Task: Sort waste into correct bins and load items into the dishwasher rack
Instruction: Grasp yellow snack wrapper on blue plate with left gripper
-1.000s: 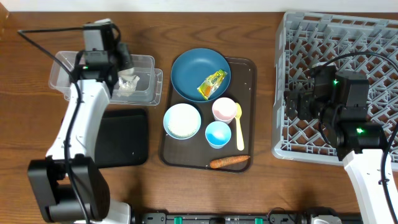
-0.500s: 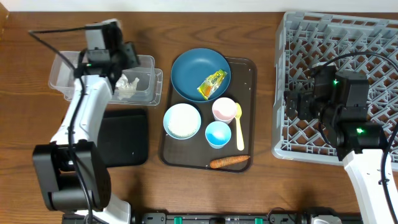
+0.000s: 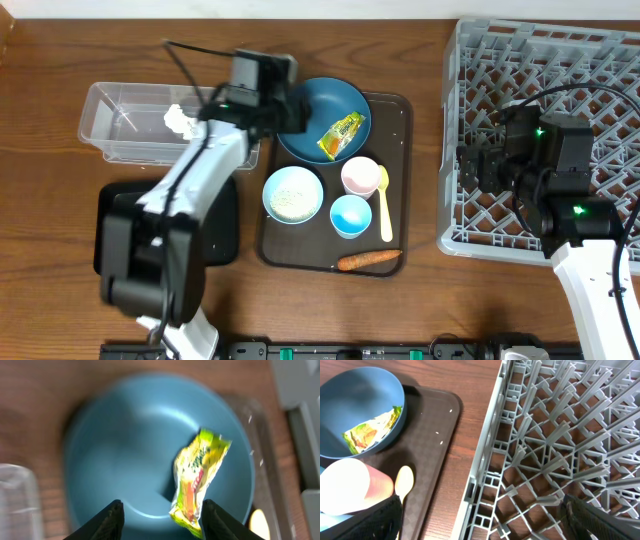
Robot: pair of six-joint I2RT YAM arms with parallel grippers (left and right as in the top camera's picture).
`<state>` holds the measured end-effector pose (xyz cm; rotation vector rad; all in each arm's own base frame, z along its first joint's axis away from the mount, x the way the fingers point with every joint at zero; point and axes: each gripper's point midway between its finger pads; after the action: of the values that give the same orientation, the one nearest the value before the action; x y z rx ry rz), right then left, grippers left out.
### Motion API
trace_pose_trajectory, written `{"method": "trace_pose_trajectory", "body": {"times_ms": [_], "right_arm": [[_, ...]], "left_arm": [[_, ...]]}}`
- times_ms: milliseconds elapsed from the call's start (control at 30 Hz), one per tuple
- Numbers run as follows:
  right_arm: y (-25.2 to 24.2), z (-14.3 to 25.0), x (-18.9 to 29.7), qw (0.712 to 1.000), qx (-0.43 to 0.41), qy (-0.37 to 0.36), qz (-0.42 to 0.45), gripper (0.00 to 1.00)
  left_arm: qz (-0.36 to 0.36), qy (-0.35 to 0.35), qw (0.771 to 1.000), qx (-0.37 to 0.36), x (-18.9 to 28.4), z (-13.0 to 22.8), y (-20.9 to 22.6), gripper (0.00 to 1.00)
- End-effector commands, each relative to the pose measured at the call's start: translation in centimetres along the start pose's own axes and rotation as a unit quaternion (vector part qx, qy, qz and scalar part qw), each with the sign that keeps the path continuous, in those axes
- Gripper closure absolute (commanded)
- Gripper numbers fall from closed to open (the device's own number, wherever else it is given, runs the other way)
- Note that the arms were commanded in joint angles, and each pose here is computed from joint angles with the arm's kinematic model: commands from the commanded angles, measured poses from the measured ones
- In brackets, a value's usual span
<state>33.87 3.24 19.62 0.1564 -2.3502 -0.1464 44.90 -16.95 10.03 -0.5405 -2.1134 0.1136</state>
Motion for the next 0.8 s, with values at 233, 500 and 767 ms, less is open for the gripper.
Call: {"method": "trace_pose_trajectory", "body": {"times_ms": [233, 500, 767], "right_arm": [[0.5, -0.9, 0.5, 1.000, 0.009, -0.011, -0.007, 0.01], [0.5, -0.8, 0.5, 1.000, 0.009, -0.010, -0.007, 0.01], [0.5, -0.8, 0.5, 1.000, 0.009, -0.010, -0.007, 0.01]], "left_arm": [[0.020, 0.069, 0.997, -0.013, -5.2, 4.2, -1.9, 0.48], [0.021, 0.089, 0.996, -0.013, -6.6, 5.6, -2.0, 0.48], [0.022, 0.083, 0.996, -0.015, -6.6, 5.3, -2.0, 0.72]]}}
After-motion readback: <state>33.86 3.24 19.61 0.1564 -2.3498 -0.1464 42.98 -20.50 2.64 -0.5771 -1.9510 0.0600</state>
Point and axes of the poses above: each gripper's point midway between its finger pads, its own x axis back along the fingers, its own y axis along the line the jaws close on, z = x × y, and after that the axes turned 6 degrees about -x, right-handed
